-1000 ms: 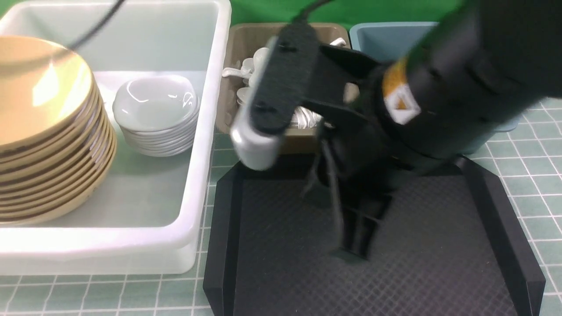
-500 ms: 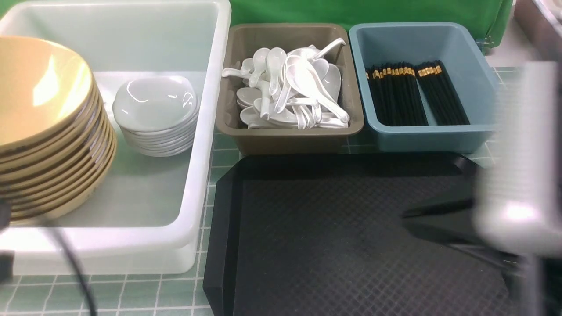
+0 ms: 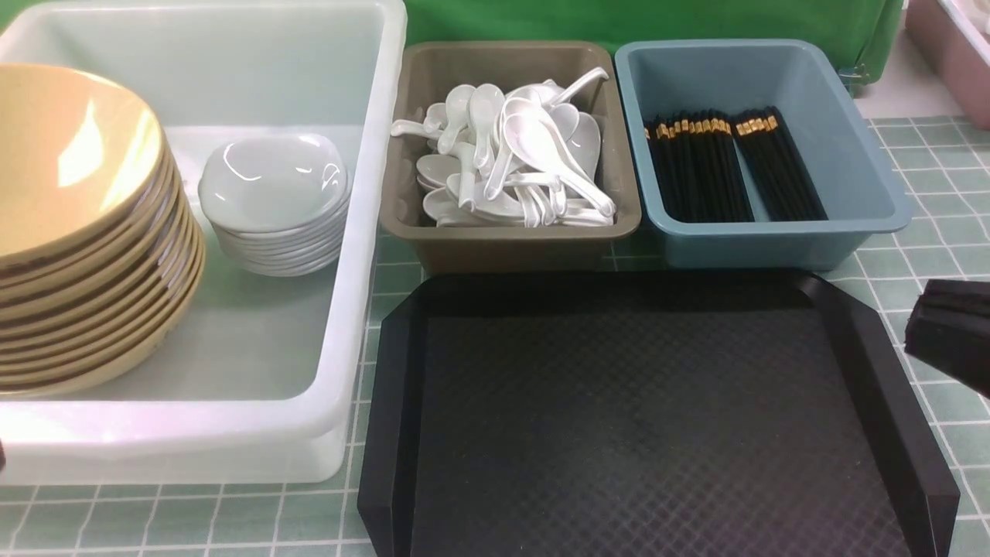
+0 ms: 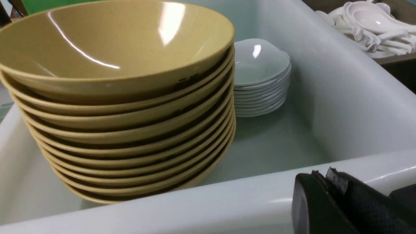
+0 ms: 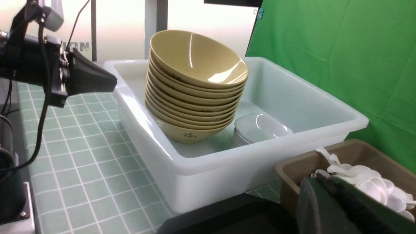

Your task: On blue table put chopsticks spoon bowls plates into blue grey white boxes.

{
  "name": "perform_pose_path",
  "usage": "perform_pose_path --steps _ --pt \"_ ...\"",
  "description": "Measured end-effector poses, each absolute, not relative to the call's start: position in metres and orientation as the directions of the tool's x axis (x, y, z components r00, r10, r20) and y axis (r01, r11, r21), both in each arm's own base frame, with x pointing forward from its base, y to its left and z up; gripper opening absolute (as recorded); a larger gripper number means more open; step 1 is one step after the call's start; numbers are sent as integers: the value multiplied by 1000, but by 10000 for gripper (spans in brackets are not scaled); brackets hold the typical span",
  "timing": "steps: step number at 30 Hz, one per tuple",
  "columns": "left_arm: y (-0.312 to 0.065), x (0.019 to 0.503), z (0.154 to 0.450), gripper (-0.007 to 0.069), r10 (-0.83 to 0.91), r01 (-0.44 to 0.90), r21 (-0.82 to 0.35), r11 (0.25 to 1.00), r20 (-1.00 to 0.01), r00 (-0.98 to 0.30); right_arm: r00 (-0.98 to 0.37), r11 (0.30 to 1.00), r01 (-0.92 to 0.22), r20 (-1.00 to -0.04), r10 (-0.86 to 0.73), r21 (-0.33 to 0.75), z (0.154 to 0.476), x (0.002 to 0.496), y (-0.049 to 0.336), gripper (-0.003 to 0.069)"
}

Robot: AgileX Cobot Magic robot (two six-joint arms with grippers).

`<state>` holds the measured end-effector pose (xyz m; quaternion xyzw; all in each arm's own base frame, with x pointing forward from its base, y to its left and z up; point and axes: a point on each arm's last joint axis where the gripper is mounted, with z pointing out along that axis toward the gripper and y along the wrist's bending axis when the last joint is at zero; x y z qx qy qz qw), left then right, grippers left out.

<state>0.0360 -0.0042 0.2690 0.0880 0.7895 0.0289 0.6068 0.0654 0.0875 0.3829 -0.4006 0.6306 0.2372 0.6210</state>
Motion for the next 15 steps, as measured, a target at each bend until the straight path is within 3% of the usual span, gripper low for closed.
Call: perform_pose_path --steps 15 --pt "-5 38 260 2 168 108 144 984 -950 -264 74 561 -804 -969 -234 -196 380 65 87 58"
